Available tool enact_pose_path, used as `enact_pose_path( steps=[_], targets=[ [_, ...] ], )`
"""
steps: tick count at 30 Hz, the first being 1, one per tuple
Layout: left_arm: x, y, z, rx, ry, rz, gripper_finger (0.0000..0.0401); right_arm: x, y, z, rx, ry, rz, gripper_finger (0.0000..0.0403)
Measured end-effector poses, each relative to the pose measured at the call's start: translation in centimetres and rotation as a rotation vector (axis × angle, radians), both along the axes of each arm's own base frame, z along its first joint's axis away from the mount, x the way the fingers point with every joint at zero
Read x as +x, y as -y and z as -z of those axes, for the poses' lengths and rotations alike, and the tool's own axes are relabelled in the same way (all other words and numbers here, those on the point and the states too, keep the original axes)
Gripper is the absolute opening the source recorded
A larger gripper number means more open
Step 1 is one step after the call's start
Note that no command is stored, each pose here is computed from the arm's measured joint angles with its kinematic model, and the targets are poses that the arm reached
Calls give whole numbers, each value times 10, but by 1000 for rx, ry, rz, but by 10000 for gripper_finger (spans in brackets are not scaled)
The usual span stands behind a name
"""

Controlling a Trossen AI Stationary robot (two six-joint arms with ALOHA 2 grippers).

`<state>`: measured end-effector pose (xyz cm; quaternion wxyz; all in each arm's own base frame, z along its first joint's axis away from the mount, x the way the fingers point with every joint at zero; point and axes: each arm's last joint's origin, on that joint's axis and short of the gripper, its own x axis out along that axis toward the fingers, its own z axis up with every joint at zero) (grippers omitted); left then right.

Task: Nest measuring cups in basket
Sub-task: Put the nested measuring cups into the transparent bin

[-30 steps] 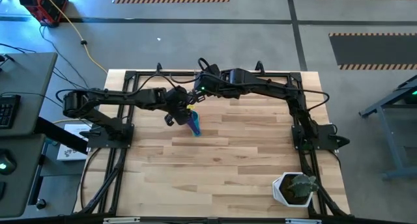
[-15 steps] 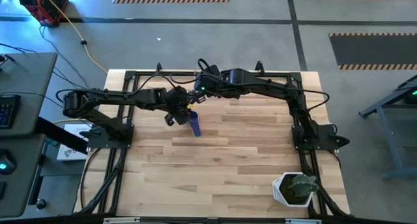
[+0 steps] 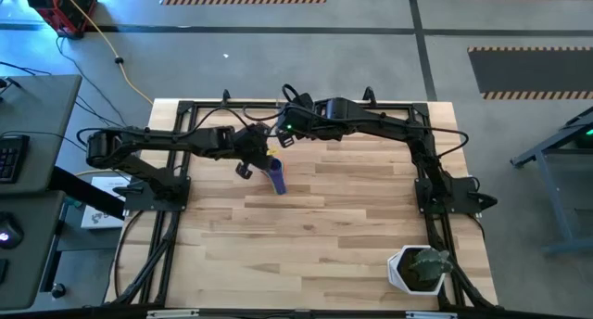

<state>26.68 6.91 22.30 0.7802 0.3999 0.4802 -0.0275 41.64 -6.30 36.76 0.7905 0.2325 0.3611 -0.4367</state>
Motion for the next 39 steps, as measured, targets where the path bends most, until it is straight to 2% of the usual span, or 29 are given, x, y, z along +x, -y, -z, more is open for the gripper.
enact_pose_path(
  steps=[4,8,12,16,21,26,32,39],
  targets=[
    [-11,2,-4,-27,-13,-140,32,0,-1,0,29,9,-3,57],
    [-27,6,-9,-141,-35,-251,32,1,-2,1,87,21,-16,57],
    [-41,12,-14,-261,-55,-308,32,1,-4,1,119,26,-35,57],
    [-53,15,-19,-320,-60,-387,32,2,-8,2,151,31,-56,68],
    [-69,19,-28,-353,-57,-460,32,3,-14,2,205,42,-78,110],
    [-86,22,-38,-370,-42,-501,32,3,-18,2,221,41,-96,172],
    [-104,27,-50,-394,22,-535,32,1,-20,4,293,21,-96,243],
    [-125,31,-61,-434,93,-591,32,7,-20,13,324,21,-76,268]
  ],
)
